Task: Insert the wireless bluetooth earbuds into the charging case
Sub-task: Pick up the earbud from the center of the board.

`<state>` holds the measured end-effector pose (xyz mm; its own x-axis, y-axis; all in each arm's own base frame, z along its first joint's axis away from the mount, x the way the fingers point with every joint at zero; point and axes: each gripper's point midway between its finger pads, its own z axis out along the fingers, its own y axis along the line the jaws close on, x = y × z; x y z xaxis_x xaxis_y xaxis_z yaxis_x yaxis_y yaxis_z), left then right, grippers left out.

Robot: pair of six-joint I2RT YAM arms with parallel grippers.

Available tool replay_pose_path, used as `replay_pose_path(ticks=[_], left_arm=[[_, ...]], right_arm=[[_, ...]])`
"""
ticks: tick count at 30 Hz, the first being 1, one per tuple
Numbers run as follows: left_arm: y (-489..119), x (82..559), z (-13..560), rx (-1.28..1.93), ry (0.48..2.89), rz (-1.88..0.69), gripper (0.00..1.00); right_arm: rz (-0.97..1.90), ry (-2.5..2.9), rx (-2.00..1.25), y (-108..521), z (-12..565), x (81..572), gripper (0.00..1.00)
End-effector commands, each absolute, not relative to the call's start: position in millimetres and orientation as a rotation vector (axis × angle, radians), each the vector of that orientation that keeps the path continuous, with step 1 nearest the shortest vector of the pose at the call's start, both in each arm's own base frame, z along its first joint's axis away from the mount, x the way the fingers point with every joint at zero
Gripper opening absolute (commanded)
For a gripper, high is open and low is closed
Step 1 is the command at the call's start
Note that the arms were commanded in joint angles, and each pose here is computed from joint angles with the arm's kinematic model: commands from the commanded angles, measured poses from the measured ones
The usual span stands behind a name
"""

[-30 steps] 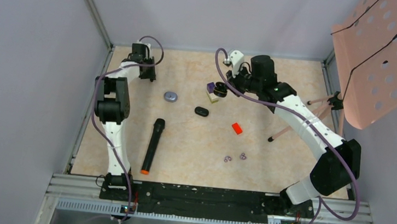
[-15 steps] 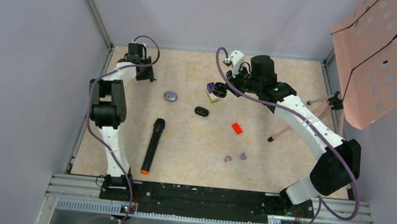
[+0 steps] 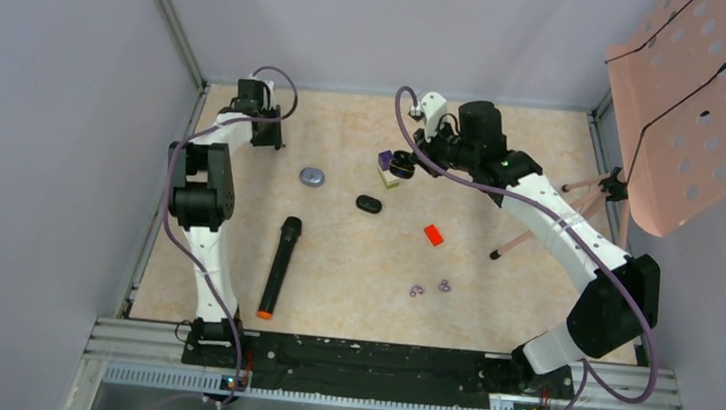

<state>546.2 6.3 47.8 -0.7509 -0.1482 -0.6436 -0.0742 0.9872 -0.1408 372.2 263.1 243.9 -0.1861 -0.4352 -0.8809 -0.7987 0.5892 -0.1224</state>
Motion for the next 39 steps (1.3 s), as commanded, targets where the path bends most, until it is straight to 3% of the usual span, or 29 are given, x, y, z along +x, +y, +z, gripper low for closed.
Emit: replay_pose_path(ticks=[1, 10, 20, 28, 39], left_arm=[[8.3, 556.2, 52.2, -0.115, 2.404, -0.134, 0.37], [7.9, 560.6, 44.9, -0.1, 2.409, -0.133, 0.29], [3.2, 547.2, 48.0, -0.042, 2.429, -0.159, 0.0], [-21.0, 521.9, 121.9, 0.283, 2.291, -0.209, 0.0], [-106.6, 415.1, 251.6, 1.055, 1.685, -0.168, 0.0]], right_arm=[[0.448, 1.738, -0.955, 260.7, 274.4, 377.5, 0.0], [0.445, 1.744, -0.953, 260.8, 272.4, 379.6, 0.0], [0.434, 1.753, -0.951, 257.5, 269.3, 381.5, 0.0], [0.39, 1.718, -1.042, 255.4, 263.0, 382.7, 0.0], [0.436, 1.657, -1.127, 273.6, 261.1, 390.8, 0.0]])
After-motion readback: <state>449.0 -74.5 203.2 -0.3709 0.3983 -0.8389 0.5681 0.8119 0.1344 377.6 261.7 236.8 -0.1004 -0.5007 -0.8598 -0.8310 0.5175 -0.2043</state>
